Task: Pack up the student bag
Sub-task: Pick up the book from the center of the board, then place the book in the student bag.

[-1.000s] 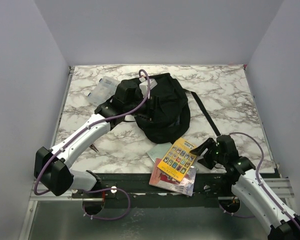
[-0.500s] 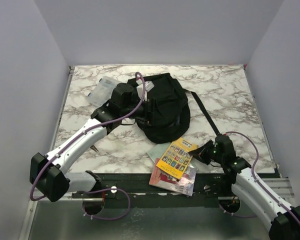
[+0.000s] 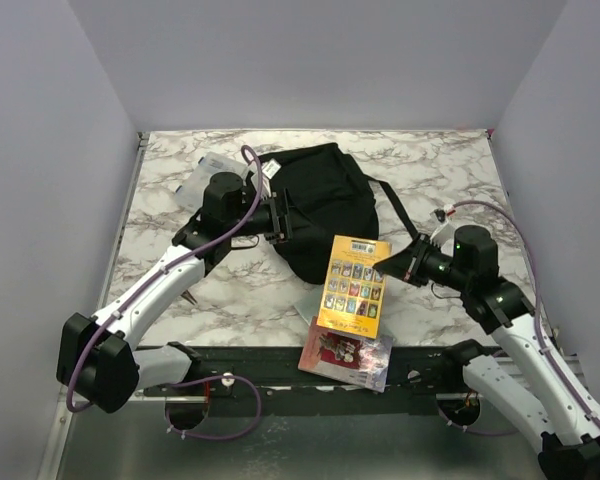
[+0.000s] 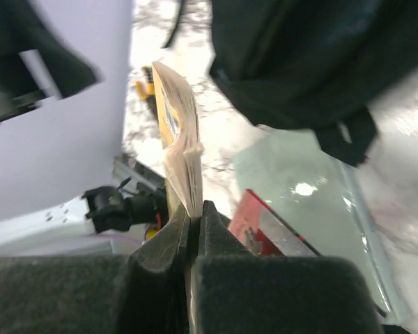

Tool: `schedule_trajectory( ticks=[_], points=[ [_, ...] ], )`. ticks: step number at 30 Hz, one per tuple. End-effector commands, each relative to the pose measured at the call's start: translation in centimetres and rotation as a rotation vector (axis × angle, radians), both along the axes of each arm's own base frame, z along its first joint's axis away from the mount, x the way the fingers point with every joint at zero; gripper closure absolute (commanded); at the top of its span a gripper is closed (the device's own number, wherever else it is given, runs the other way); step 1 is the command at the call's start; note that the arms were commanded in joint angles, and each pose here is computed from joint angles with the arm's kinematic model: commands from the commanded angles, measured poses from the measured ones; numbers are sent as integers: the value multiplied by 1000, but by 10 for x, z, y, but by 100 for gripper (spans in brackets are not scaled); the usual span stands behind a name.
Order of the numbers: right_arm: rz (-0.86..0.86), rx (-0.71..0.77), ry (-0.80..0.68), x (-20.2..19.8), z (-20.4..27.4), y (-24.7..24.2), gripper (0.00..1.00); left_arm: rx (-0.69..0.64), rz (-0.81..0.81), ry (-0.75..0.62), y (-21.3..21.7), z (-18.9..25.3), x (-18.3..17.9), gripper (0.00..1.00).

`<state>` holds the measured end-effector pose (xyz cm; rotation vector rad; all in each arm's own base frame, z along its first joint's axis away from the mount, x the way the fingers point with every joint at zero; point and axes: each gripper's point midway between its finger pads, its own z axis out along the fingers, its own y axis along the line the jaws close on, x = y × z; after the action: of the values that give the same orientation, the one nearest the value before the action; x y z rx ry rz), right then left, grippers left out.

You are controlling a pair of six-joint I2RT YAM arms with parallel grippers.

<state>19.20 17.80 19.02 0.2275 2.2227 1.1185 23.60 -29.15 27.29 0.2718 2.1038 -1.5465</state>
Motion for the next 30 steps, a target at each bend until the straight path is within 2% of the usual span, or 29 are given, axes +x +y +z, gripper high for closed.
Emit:
schedule_trajectory(
  ticks=[1, 8, 12, 13, 14, 15, 16, 20, 21, 24, 27, 30],
  points=[
    [200, 76, -137, -16, 62, 20, 100, -68, 24, 8, 2, 9, -2, 28],
    [301, 188, -262, -4, 113, 41, 100, -145, -104, -54, 2, 26, -28, 25],
    [387, 264, -286, 1, 125, 56, 100, -176, -207, -59, 1, 35, -48, 31],
    [399, 269, -275, 4, 123, 58, 100, -182, -217, -65, 1, 37, -51, 37],
    [414, 280, -269, 5, 123, 61, 100, -189, -222, -70, 2, 39, -54, 50],
    [425, 293, -262, 8, 122, 63, 100, -193, -221, -69, 2, 40, -55, 67],
    [443, 314, -265, 8, 125, 66, 100, -198, -212, -66, 3, 42, -55, 75],
    [489, 382, -225, 11, 125, 74, 98, -211, -159, -78, 4, 48, -47, 95],
    [482, 395, -212, 13, 123, 75, 96, -217, -135, -81, 4, 51, -43, 100],
    [441, 424, -157, 15, 113, 75, 72, -252, -26, -116, 9, 66, -29, 100],
    [401, 497, -106, 11, 101, 74, 62, -318, 131, -126, 19, 81, -12, 100],
    [382, 602, -71, 2, 91, 74, 51, -426, 216, -150, 27, 99, -3, 100]
  ],
)
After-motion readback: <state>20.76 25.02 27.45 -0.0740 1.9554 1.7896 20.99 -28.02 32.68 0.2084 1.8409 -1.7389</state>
